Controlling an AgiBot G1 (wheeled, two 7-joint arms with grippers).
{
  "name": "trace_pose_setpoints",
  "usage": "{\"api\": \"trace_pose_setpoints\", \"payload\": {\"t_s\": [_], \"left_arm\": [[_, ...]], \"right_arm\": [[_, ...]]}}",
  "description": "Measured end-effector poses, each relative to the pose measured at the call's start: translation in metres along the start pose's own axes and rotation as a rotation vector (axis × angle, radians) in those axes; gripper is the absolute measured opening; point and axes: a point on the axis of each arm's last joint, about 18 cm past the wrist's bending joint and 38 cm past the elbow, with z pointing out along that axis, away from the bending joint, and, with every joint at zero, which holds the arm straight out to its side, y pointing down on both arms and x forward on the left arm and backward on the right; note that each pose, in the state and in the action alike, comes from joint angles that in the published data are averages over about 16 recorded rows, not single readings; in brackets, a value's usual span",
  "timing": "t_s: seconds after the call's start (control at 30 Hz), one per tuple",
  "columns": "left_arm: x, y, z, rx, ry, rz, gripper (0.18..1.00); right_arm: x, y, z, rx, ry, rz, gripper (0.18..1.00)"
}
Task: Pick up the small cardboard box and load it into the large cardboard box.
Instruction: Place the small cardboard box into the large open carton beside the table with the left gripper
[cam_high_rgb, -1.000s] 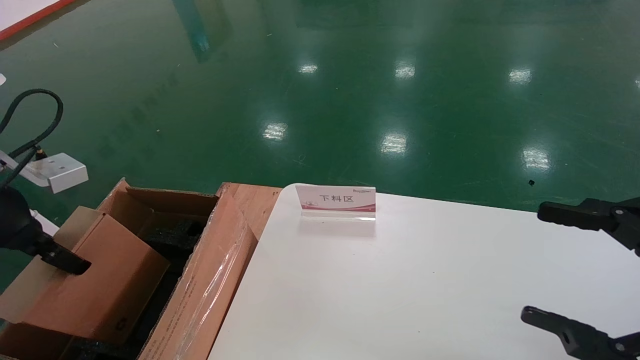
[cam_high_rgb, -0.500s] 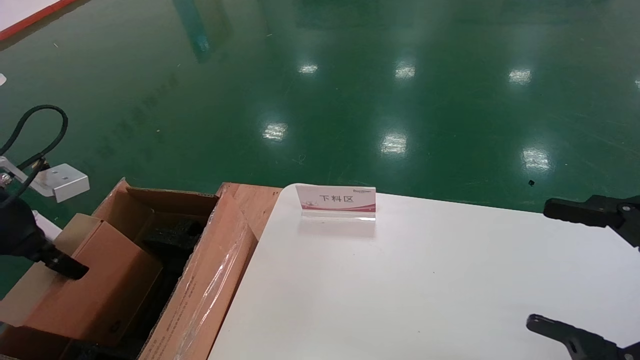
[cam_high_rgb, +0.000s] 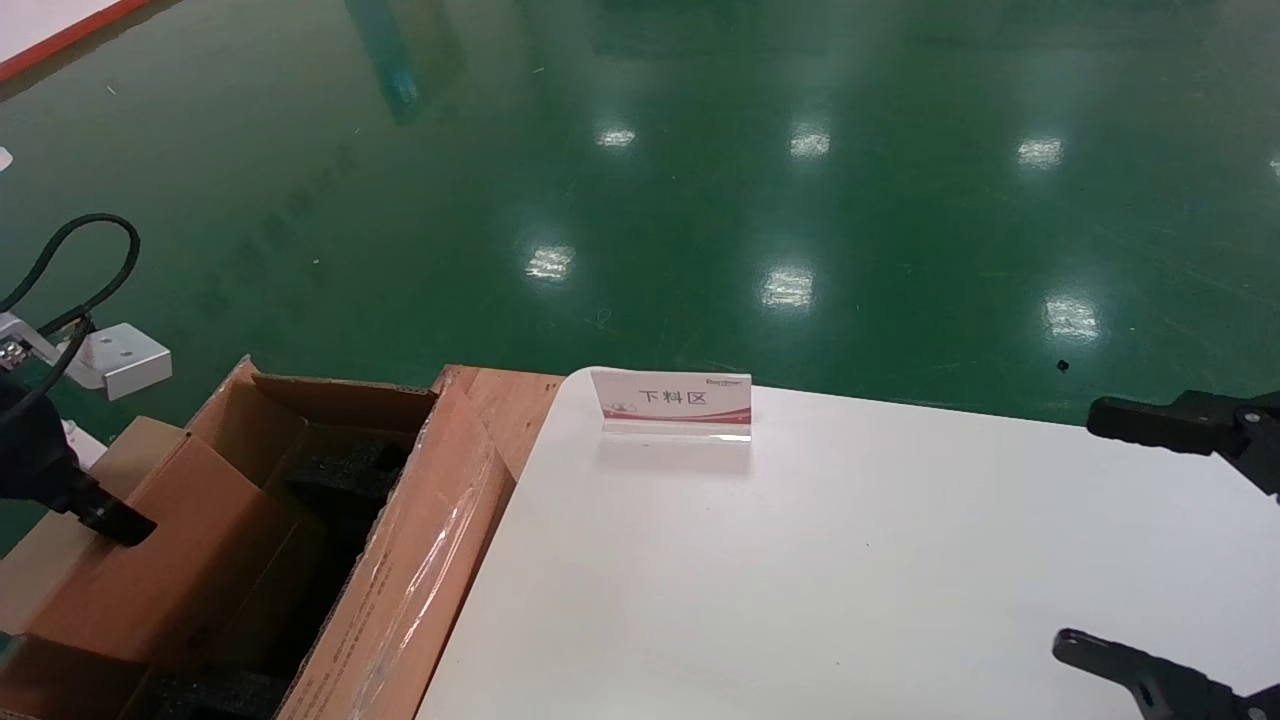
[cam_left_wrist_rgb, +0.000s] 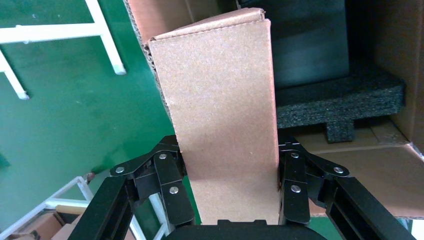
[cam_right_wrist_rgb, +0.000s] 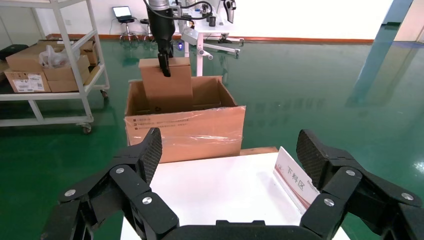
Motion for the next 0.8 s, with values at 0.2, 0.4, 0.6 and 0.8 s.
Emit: {"api": "trace_pose_setpoints", "payload": {"t_s": [0.2, 0.4, 0.6, 0.8], "left_arm": [[-0.005, -0.001, 0.003, 0.001, -0.019, 0.004, 0.427], [-0.010, -0.003, 0.007, 0.003, -0.033, 0.006, 0.427], [-0.013, -0.006, 0.013, 0.005, -0.041, 0.009, 0.427], [-0.016, -0.008, 0.019, 0.006, -0.046, 0.012, 0.427]], "right_arm": [[0.000, 0.000, 0.000, 0.000, 0.000, 0.000, 1.000], [0.000, 0.000, 0.000, 0.000, 0.000, 0.000, 1.000], [0.000, 0.000, 0.000, 0.000, 0.000, 0.000, 1.000], [0.000, 0.000, 0.000, 0.000, 0.000, 0.000, 1.000]]}}
